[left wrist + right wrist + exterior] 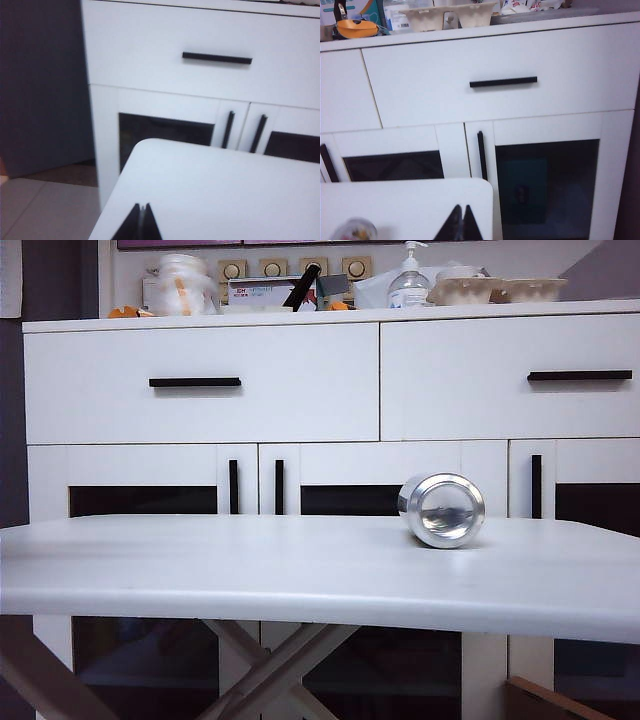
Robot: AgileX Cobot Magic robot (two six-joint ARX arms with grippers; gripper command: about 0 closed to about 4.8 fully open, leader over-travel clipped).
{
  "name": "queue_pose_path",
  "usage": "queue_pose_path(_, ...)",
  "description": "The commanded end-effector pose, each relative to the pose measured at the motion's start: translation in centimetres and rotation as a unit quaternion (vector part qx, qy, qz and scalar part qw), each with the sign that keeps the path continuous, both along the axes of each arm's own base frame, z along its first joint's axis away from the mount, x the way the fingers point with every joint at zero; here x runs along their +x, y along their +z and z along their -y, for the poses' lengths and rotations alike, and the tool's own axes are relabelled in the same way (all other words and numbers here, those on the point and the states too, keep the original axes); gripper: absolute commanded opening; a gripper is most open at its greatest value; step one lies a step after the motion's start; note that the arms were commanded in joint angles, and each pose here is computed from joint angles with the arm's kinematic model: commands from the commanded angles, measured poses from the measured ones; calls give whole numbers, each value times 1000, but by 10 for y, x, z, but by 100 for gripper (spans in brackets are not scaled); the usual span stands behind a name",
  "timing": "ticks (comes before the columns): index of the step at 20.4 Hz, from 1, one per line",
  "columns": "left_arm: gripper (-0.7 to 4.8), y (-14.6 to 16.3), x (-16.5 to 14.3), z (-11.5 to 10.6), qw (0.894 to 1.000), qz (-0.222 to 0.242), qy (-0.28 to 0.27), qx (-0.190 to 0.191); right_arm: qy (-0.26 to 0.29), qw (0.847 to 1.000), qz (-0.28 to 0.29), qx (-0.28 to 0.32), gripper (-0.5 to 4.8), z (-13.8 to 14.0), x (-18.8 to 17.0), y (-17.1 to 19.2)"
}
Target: Pick up a can of beer from the white table, open the left drawer, place the beer inside the drawer, and finally close the drawer.
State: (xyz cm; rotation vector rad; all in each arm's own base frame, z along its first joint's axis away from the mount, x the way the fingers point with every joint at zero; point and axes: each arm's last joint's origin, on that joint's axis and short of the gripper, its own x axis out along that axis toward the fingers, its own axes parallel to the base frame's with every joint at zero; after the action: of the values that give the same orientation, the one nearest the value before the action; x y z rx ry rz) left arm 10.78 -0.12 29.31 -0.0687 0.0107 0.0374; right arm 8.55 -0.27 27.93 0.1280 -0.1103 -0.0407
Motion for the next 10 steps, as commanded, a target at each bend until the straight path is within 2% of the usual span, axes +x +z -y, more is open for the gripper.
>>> queue_pose_path(1,-5,27,12,3,999,-1,-41,-1,5,1000,0,17,-6,0,6,27)
queue_pose_path(7,-5,58,41,11,985,-26,-170,-1,60,998,-21,14,-5,-3,34,85)
queue_pose_path(8,-5,64,44,12,981,-33,-189,-3,63,997,-48,21,-6,-3,43,95)
queue_pose_path(10,-5,75,46,13,980,-44,-192,-5,84,991,-96,30,-5,-5,59,114)
